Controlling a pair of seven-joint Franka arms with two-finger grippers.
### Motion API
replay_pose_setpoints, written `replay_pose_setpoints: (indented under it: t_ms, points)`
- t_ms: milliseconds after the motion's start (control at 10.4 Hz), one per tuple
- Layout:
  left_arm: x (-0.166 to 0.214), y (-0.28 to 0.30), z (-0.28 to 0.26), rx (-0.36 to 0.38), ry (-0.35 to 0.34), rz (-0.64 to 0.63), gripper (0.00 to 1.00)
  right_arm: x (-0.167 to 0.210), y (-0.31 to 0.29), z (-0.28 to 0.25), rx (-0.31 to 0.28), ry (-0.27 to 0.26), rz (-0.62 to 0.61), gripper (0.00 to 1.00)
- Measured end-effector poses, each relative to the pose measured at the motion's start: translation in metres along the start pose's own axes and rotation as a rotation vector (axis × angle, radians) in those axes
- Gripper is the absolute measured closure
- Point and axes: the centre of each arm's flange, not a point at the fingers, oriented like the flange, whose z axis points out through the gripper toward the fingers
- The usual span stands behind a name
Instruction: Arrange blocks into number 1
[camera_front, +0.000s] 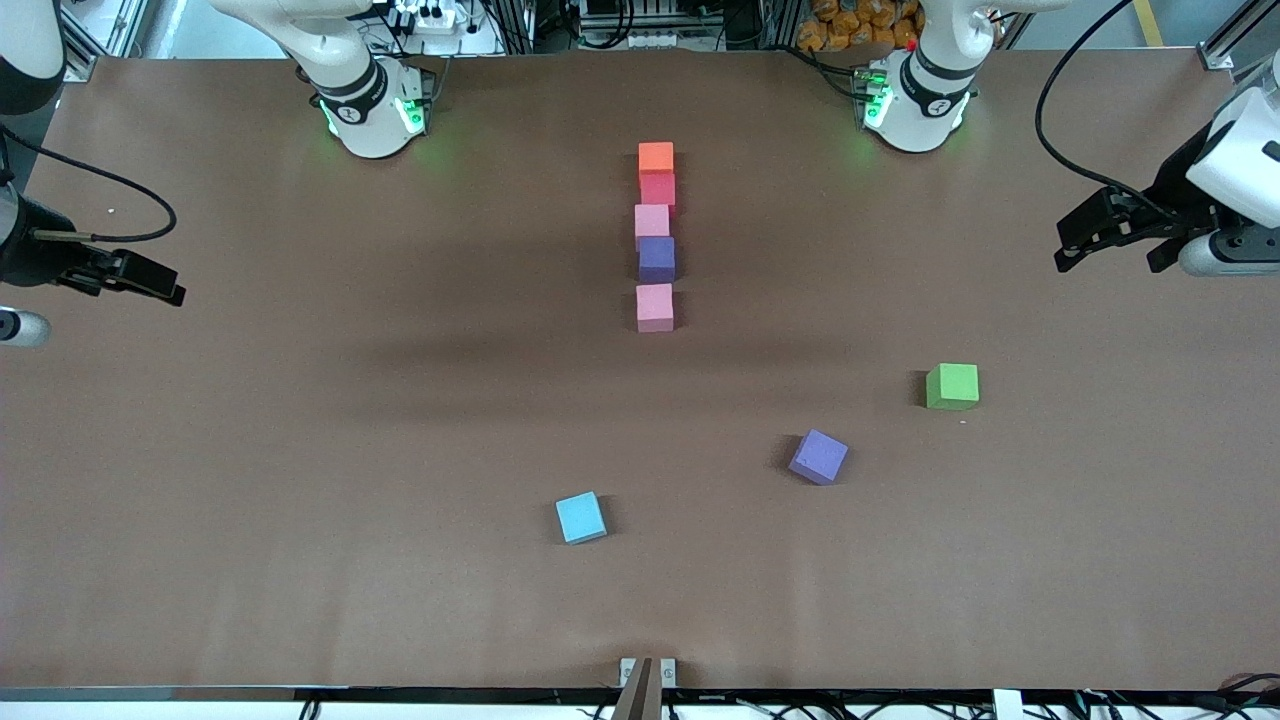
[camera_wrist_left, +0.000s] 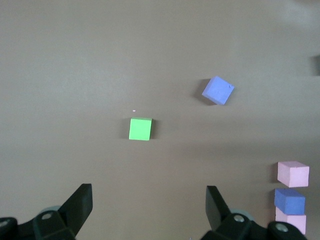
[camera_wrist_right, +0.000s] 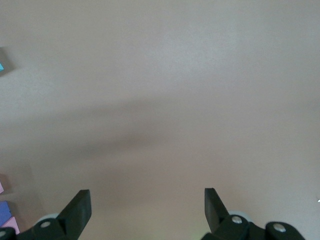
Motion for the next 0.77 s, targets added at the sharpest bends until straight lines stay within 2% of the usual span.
replay_pose_setpoints:
  t_ms: [193,771]
  points:
    - [-0.0025,-0.0025,0.0019,0.007,-0.025,0.0,0.0,0.0,0.0,0.0,0.0,0.0,0.0,0.0]
    - [-0.0022,-0.0099,0.0008,0.01,-0.026,0.007,0.0,0.0,0.0002,0.0,0.0,0.0,0.0,0.0]
